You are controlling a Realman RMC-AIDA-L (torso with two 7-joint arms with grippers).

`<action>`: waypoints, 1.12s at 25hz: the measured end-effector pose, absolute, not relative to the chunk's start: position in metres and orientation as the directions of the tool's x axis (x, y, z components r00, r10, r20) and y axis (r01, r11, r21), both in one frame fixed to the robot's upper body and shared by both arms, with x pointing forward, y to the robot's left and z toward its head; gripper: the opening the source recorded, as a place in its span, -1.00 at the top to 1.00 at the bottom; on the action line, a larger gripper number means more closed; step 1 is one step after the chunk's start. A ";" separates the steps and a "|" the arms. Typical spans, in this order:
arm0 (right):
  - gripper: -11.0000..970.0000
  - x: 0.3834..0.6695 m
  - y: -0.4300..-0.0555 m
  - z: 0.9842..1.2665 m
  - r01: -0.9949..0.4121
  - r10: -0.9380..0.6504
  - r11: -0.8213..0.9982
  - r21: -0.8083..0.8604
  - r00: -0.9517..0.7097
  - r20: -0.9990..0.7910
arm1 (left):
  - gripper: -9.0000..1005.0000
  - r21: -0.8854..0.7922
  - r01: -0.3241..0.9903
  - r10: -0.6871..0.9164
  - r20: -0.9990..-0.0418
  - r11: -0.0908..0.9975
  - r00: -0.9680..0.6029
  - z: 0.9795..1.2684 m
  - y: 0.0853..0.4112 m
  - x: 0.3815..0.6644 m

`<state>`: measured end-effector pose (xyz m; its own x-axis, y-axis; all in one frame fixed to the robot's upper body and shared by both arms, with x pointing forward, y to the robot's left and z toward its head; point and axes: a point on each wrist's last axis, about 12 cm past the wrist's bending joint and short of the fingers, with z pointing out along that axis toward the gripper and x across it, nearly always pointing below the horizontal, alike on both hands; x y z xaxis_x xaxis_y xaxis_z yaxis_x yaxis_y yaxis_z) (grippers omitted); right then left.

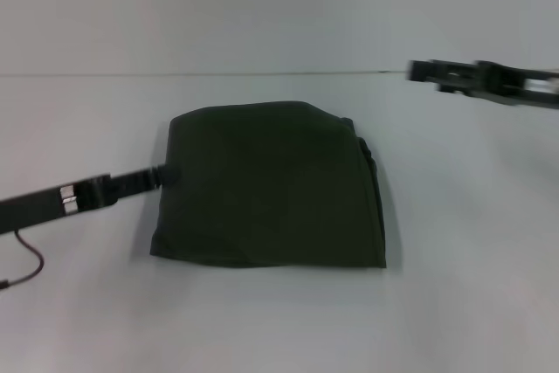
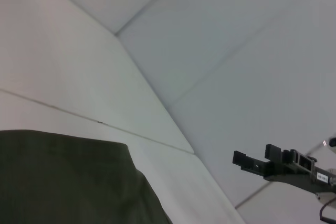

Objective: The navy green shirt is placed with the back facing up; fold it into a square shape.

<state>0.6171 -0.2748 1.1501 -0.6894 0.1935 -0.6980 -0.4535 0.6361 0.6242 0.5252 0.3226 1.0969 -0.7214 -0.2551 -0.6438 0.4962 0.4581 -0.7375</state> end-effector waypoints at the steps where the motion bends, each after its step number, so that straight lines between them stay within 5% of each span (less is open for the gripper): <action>1: -0.89 0.611 -0.287 1.148 -0.438 0.210 0.636 0.635 -0.694 -0.688 | -0.89 -0.725 0.514 -0.242 -0.659 0.459 -0.712 1.096 0.323 0.523; 5: -0.89 0.591 -0.316 1.136 -0.432 0.199 0.649 0.626 -0.698 -0.688 | -0.89 -0.640 0.608 -0.157 -0.739 0.471 -0.656 1.093 0.323 0.516; 10: -0.89 0.571 -0.308 1.126 -0.744 -0.141 0.574 0.342 -0.501 -0.854 | -0.89 -0.463 0.763 0.050 -0.840 0.452 -0.540 1.098 0.313 0.521; 15: -0.89 0.570 -0.288 1.121 -0.854 -0.301 0.480 0.199 -0.373 -0.878 | -0.89 -0.378 0.817 0.144 -0.867 0.435 -0.478 1.114 0.304 0.539; 28: -0.89 0.584 -0.238 1.124 -0.929 -0.419 0.357 0.096 -0.251 -0.873 | -0.89 -0.307 0.838 0.302 -0.831 0.452 -0.467 1.123 0.267 0.577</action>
<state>0.5845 -0.2380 1.1238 -0.2506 -0.4189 -0.8728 -0.9293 0.3567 0.0957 0.5771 0.2674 1.1227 -0.4672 0.3023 -0.8309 0.8377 0.4519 -0.3066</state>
